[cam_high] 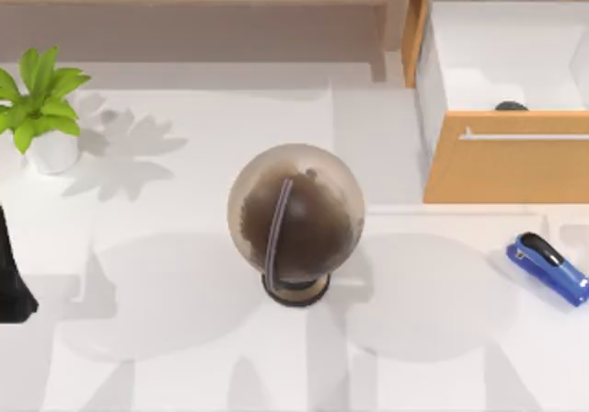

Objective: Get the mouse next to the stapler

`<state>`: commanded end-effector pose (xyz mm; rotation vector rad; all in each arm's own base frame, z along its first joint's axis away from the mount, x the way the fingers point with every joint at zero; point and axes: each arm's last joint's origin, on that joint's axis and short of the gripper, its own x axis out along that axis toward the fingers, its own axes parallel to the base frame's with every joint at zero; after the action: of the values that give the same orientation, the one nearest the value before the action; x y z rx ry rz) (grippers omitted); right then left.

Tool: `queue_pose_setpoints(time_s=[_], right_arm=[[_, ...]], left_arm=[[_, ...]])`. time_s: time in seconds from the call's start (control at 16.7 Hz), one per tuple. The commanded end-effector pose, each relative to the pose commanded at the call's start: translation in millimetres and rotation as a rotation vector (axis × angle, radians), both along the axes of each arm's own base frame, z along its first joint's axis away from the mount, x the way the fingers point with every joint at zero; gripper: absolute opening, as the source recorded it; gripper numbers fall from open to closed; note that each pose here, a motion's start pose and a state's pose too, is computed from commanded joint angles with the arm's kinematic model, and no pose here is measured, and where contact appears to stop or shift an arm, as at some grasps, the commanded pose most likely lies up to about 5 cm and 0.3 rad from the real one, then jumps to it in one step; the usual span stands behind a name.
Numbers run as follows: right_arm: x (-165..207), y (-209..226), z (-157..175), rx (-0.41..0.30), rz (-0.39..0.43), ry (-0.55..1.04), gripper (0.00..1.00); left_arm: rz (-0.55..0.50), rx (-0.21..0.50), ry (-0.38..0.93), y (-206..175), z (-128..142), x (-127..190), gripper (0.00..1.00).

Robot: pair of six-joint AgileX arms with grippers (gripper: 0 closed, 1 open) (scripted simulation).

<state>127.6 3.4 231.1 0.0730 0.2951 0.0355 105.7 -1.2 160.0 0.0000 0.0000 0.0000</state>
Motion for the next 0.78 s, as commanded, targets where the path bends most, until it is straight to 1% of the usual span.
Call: queue_pose_setpoints(time_s=[0.18,0.42,0.6,0.78], right_arm=[[31,4,34,0.025,0.006,0.174,1.0],[100,14,66,0.042,0.01,0.427,1.0],[164,26,70,0.038,0.01,0.613,1.0],[229,40,53,0.022,0.009,0.784,1.0]], left_arm=[[0.0,0.0,0.0,0,0,0,1.0],[0.0,0.0,0.0,0,0,0,1.0],[0.0,0.0,0.0,0,0,0,1.0],[0.0,0.0,0.0,0,0,0,1.0]])
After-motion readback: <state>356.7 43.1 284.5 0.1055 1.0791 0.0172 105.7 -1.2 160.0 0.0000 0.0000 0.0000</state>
